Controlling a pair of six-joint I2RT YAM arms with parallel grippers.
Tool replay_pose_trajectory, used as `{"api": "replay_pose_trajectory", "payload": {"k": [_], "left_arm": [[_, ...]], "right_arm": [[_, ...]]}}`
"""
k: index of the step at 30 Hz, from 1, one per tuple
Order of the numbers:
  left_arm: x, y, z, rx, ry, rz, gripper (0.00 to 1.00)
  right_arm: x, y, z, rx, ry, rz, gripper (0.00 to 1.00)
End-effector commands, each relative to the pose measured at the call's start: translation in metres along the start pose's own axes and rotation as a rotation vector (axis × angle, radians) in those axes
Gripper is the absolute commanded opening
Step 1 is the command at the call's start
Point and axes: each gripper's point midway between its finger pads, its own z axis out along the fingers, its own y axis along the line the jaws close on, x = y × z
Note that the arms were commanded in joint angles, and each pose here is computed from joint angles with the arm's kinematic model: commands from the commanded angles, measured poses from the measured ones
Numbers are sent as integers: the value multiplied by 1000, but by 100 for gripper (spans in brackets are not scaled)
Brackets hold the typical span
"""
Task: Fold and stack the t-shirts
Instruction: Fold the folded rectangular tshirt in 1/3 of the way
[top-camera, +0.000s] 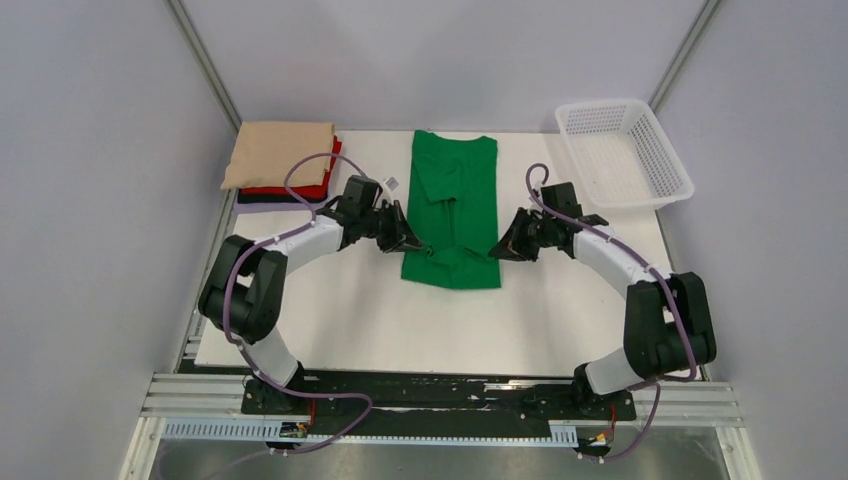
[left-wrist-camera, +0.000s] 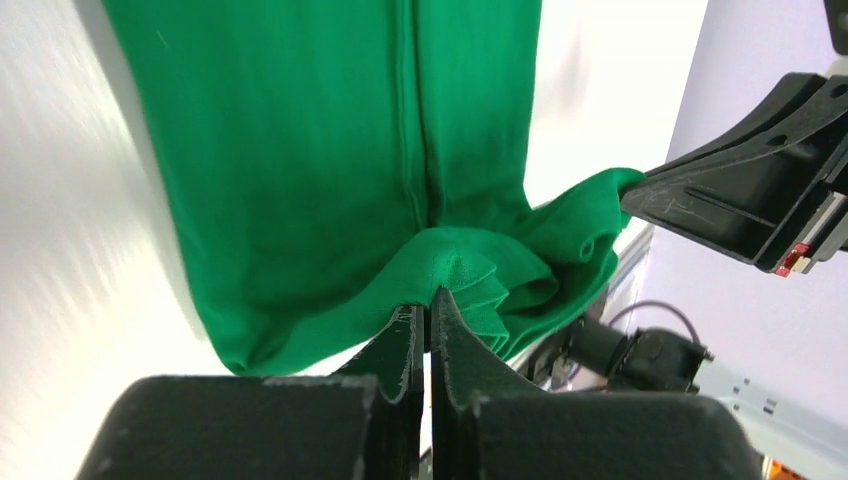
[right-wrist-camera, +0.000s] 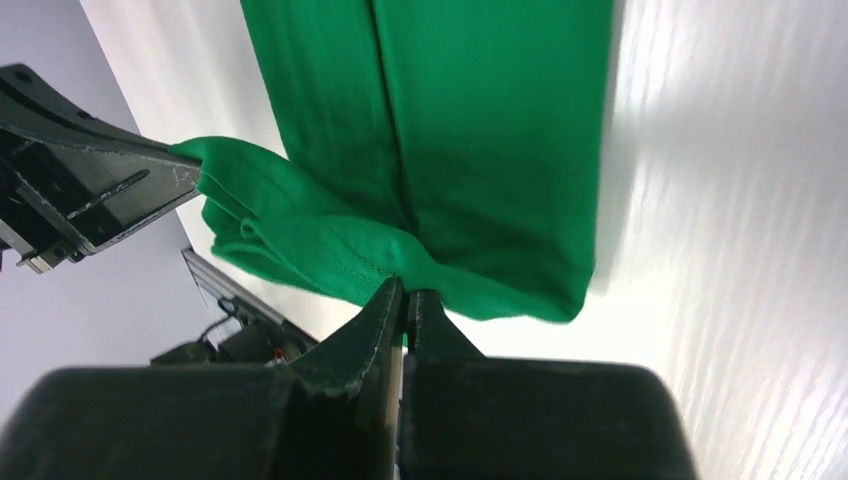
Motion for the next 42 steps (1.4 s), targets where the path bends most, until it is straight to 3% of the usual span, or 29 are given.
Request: {"api": "replay_pose_trajectory", "payload": {"k": [1,10,21,30,32,33,34,35,36,38,39,40,41,42], "left_arm": [[-49,-3,0,5,-86,30,0],[-114,16,12,-48,-157,36,0],[-147,29,31,-76,-159,76,0],[-166,36,49,-75,-159,136,18],[-173,35,53,-74,-168,151,28],[-180,31,52,-70,-184,158,40],[-183,33,54,-71,-185,154,60],[-191,28,51,-60,-201,161,69],[-193,24,50,-50,-202,162,87],[-203,10,39,-37,-233,189,98],[-206,6,34,-39,-246,205,99],[-210,-2,23,-50,-273,220,100],[-209,2,18,-81,-284,223,100],[-206,-2,8,-90,-295,231,100]], "right_arm": [[-50,2,4,1,-79,-20,0],[-119,5,16,16,-157,-53,0],[-158,-14,46,86,-183,-69,1],[-182,-27,62,99,-208,-35,8],[-188,-26,64,88,-211,-34,16],[-191,-25,64,84,-212,-33,22],[-194,-25,64,76,-214,-30,31],[-196,-23,63,65,-212,-28,41],[-197,-19,60,46,-210,-30,51],[-198,-12,53,33,-222,-45,65],[-197,-9,48,30,-228,-52,72],[-195,-6,42,27,-235,-62,89],[-192,-5,37,28,-238,-67,99],[-183,-7,34,32,-233,-67,100]]}}
